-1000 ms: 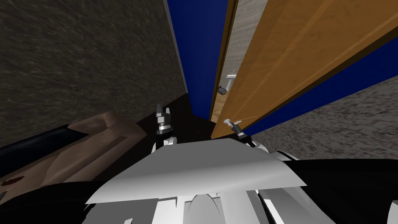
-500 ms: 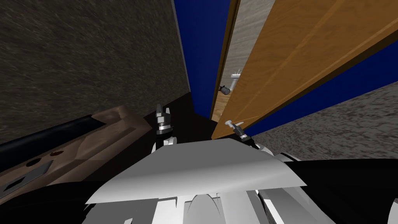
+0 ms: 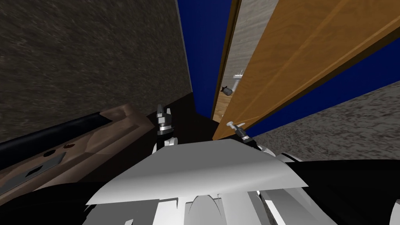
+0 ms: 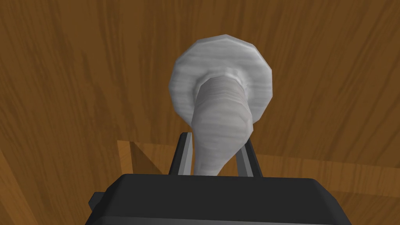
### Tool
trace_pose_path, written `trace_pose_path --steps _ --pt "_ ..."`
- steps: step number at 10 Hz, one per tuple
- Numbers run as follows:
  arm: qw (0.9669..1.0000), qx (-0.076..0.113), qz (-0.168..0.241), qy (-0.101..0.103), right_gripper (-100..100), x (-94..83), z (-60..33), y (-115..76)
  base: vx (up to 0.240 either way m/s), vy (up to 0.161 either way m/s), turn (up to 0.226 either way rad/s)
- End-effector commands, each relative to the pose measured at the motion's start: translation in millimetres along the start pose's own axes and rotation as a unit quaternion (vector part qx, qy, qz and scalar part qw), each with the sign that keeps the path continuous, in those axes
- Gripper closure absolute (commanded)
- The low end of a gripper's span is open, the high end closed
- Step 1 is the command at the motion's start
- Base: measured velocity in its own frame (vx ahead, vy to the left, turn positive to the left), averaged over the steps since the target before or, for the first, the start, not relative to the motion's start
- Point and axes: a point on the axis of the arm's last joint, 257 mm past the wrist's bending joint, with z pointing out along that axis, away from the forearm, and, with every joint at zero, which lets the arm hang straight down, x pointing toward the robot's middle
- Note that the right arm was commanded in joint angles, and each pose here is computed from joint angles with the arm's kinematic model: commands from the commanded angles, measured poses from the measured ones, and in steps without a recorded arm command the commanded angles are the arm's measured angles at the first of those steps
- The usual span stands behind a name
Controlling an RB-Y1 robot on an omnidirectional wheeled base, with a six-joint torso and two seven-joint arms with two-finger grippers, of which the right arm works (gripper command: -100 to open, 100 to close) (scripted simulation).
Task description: Pull the door open
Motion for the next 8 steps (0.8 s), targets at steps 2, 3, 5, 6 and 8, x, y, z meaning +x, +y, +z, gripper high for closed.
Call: trace_pose_path --steps 2,3,5,6,8 --pt "1.0000 0.000 -0.001 0.001 100 -0.4 -4.4 0.3 -0.200 -0.101 0.164" --pt "1.0000 -0.001 -0.002 0.001 100 -1.2 -6.0 0.7 -0.215 -0.106 0.191" --pt "1.0000 -0.002 -0.002 0.002 100 -2.4 -8.6 1.4 -0.185 -0.085 0.168" --pt "1.0000 -0.002 -0.003 0.002 100 -3.2 -10.4 1.9 -0.183 -0.110 0.156" --pt "1.0000 -0.003 -0.004 0.002 100 -4.7 -13.5 2.8 -0.208 -0.101 0.215"
